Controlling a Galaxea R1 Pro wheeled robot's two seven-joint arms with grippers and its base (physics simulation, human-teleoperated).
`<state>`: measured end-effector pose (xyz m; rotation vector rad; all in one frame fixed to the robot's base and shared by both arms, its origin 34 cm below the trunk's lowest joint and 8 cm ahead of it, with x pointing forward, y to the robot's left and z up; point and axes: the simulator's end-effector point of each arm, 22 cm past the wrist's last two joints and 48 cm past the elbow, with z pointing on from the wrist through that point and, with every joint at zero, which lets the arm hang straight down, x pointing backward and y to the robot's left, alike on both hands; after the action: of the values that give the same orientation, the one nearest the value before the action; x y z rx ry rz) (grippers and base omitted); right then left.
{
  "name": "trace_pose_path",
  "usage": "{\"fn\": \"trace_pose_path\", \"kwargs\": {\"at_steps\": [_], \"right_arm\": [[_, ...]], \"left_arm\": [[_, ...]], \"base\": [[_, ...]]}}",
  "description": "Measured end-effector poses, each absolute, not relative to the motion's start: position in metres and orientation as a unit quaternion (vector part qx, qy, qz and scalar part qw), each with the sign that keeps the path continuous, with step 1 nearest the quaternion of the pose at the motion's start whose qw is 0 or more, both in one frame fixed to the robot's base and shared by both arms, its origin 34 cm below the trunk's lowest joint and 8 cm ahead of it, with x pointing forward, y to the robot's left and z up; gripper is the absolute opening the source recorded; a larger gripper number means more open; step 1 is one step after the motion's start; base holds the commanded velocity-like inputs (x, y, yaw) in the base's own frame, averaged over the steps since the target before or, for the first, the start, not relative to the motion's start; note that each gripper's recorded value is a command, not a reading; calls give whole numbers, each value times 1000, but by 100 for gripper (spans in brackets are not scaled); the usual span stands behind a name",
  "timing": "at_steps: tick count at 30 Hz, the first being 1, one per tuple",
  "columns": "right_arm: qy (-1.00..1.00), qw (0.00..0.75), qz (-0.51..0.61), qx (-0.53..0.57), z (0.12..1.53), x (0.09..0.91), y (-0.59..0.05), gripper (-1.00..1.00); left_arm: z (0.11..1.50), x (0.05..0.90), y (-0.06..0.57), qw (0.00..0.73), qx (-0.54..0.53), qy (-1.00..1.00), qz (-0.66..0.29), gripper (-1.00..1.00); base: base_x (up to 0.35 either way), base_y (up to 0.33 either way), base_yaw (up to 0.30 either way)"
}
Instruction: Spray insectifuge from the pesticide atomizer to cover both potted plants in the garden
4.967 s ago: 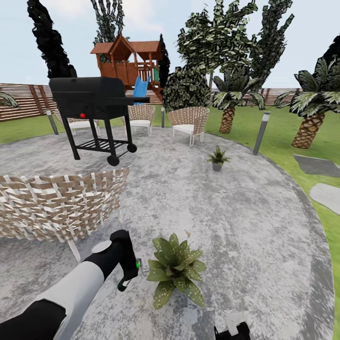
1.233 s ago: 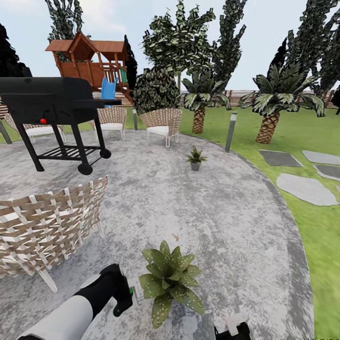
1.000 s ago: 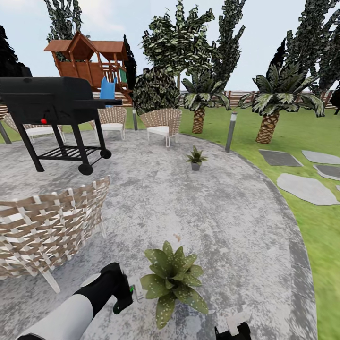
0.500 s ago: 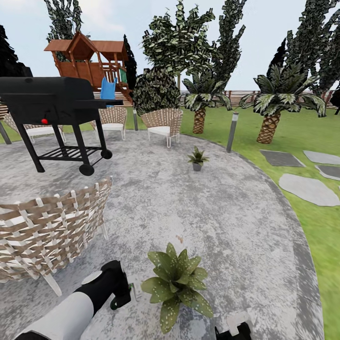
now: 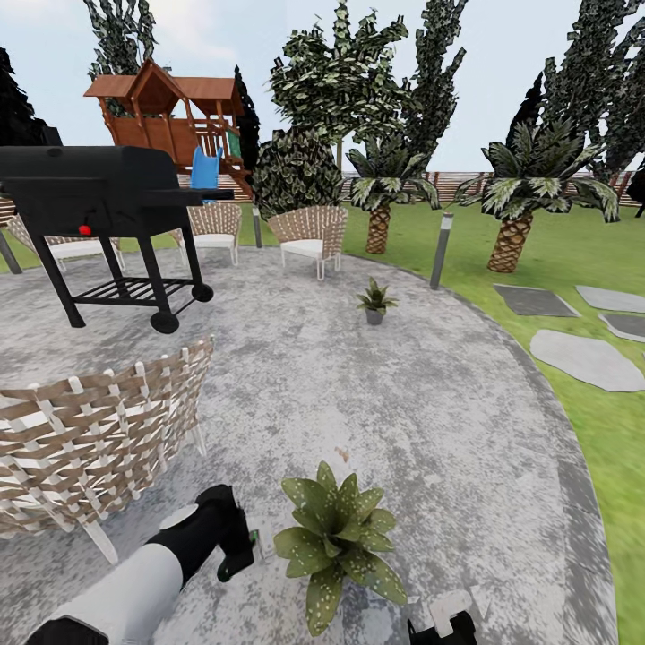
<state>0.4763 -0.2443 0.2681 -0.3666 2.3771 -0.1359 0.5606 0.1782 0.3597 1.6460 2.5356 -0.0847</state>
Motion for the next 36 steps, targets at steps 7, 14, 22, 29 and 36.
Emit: {"fn": "trace_pose_path", "kwargs": {"at_steps": [7,14,22,29,36], "right_arm": [[921,358,-52,-142,268,476,-244,100],[921,358,-53,-142,268,476,-244,100],[921,358,-52,-142,268,476,-244,100],[921,358,-53,-142,268,476,-244,100],[921,358,-52,-142,268,476,-243,100]], "left_arm": [[381,576,163,68,578,812,-52,-100],[378,568,143,80,608,787,-72,-100],[377,557,130,64,634,767,-76,-100],[368,557,184,45,619,782,-57,-100],[371,566,191,58,603,794,-50,-100]], "base": [[0,0,0],[0,0,0],[0,0,0],[0,0,0],[0,0,0]]}}
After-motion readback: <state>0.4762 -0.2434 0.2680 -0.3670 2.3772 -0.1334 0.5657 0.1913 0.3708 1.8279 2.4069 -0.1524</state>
